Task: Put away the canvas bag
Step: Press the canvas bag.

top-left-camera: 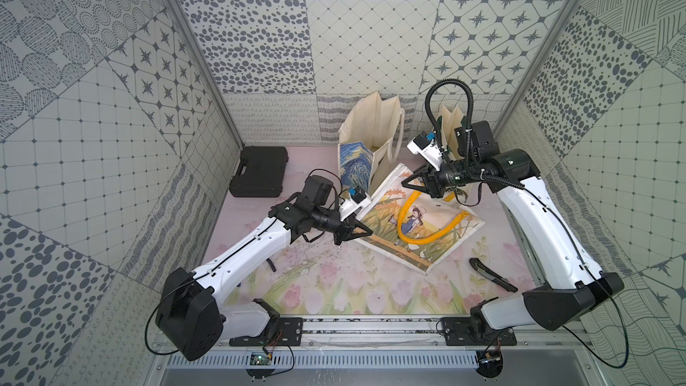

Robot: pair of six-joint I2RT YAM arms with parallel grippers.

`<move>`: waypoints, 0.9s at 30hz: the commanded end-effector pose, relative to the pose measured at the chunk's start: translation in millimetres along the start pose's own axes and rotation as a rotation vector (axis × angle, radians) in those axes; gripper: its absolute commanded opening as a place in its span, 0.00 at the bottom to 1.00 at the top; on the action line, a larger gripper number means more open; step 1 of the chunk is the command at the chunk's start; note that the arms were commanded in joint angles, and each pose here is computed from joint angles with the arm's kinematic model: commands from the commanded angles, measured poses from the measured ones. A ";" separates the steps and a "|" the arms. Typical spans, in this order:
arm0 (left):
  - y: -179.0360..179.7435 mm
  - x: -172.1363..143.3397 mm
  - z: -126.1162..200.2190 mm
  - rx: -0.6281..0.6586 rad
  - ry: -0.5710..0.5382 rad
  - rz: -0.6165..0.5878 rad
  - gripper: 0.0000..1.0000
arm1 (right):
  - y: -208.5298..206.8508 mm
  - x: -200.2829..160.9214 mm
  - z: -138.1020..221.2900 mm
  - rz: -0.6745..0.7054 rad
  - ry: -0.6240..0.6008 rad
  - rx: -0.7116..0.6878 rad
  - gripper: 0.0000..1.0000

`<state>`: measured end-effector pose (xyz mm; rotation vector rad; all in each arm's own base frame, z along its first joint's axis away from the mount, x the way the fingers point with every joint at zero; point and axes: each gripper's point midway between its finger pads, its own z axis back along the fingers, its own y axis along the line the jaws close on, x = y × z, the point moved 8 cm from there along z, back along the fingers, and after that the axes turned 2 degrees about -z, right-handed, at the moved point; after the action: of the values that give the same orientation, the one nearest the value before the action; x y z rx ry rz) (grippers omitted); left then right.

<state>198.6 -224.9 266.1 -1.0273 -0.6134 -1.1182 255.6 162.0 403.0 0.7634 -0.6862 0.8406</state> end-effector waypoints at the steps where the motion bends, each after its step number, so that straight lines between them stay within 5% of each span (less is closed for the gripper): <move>1: -8.5 -18.5 -3.3 -0.073 0.077 0.100 0.27 | 4.9 27.2 23.3 0.120 -0.153 -0.065 0.00; 5: -7.4 -23.4 -3.9 -0.062 0.085 0.110 0.31 | 3.3 26.1 24.5 0.117 -0.153 -0.081 0.00; 7: -7.9 -24.9 -3.9 -0.064 0.088 0.103 0.00 | 2.8 25.1 25.0 0.115 -0.152 -0.083 0.00; 13: -9.0 -23.2 -1.7 -0.048 0.077 0.090 0.00 | 3.8 22.6 23.7 0.105 -0.153 -0.065 0.00; 17: -7.3 -11.1 0.8 -0.010 0.019 0.066 0.31 | 4.9 18.6 17.3 0.107 -0.140 -0.026 0.00; 27: -4.5 25.1 2.2 -0.042 -0.061 0.013 0.38 | 25.3 4.1 -19.5 0.157 -0.023 0.101 0.00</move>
<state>196.7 -223.4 268.6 -1.0376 -0.5801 -1.0589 248.2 177.6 398.8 0.7614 -0.7058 0.9357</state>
